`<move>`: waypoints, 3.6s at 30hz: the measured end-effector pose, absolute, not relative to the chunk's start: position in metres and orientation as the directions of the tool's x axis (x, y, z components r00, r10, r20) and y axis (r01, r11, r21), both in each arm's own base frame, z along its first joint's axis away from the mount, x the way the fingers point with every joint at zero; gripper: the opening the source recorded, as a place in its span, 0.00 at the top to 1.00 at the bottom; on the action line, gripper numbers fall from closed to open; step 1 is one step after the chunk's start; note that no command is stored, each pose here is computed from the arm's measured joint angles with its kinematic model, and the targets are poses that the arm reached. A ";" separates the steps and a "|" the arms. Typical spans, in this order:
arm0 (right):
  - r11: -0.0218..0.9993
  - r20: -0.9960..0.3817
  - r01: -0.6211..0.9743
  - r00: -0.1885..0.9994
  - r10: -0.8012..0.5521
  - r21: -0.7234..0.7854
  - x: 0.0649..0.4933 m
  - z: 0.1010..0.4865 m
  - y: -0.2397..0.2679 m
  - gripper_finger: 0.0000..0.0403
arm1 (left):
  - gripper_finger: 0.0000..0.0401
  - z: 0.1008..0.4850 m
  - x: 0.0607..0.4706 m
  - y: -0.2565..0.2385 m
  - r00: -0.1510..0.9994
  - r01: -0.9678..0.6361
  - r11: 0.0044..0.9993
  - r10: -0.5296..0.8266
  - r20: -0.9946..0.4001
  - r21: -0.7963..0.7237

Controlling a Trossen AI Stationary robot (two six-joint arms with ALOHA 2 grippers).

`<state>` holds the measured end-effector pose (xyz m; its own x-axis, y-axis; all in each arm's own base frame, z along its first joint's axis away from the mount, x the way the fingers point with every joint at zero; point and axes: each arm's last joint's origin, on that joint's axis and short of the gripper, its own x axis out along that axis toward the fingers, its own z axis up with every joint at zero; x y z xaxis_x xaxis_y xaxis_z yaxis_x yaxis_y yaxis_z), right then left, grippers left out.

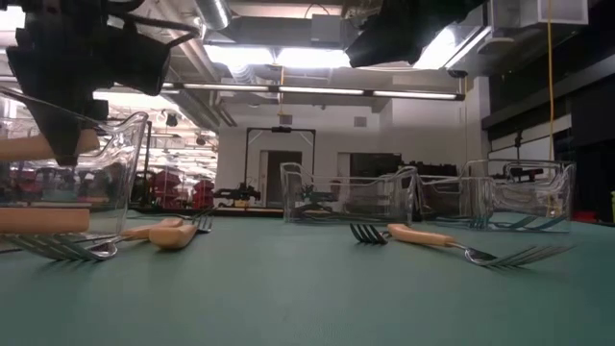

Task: Sort silverware by color (type)
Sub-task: Put the orange fork into the bottom transparent bin, then put the blue fork into the top right transparent bin

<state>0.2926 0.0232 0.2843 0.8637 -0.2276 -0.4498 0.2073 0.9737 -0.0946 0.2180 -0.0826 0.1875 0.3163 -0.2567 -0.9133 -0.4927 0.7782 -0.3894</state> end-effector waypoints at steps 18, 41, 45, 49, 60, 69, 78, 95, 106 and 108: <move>0.981 -0.455 0.178 0.869 -0.194 -0.079 0.293 0.284 0.024 0.61 | 0.77 0.187 0.218 -0.082 0.321 -0.499 0.780 -0.238 -0.917 -0.377; 0.948 -0.598 0.225 0.800 -0.049 0.224 0.301 0.256 0.030 0.61 | 0.75 0.213 0.209 -0.080 0.446 -0.468 0.728 -0.295 -0.845 -0.501; 0.935 -0.628 0.241 0.778 -0.025 0.261 0.305 0.247 0.037 0.61 | 0.75 0.220 0.208 -0.081 0.494 -0.396 0.749 -0.313 -0.811 -0.531; 0.924 -0.658 0.243 0.753 0.013 0.296 0.304 0.240 0.051 0.61 | 0.75 0.227 0.212 -0.082 0.553 -0.293 0.779 -0.335 -0.763 -0.554; 0.834 -0.793 0.424 0.608 0.028 0.354 0.285 0.219 0.093 0.61 | 0.75 0.242 0.227 -0.082 0.717 -0.040 0.861 -0.329 -0.615 -0.508; 0.795 -0.860 0.491 0.505 0.073 0.356 0.266 0.206 0.130 0.61 | 0.75 0.250 0.238 -0.062 0.825 0.002 0.955 -0.169 -0.540 -0.295; 0.835 -0.860 0.391 0.479 0.174 0.387 0.234 0.205 0.181 0.61 | 0.75 0.250 0.242 -0.043 0.838 -0.049 0.970 -0.089 -0.539 -0.236; 0.905 -0.903 0.170 0.263 0.341 0.391 0.174 0.200 0.234 0.61 | 0.75 0.250 0.244 -0.035 0.840 -0.087 0.967 -0.058 -0.540 -0.239; 0.926 -0.942 0.187 0.138 0.305 0.328 0.169 0.192 0.230 0.61 | 0.75 0.250 0.244 -0.035 0.839 -0.087 0.967 -0.058 -0.540 -0.238; 0.929 -0.946 0.185 0.122 0.301 0.319 0.170 0.187 0.232 0.61 | 0.75 0.250 0.244 -0.035 0.839 -0.089 0.968 -0.055 -0.541 -0.237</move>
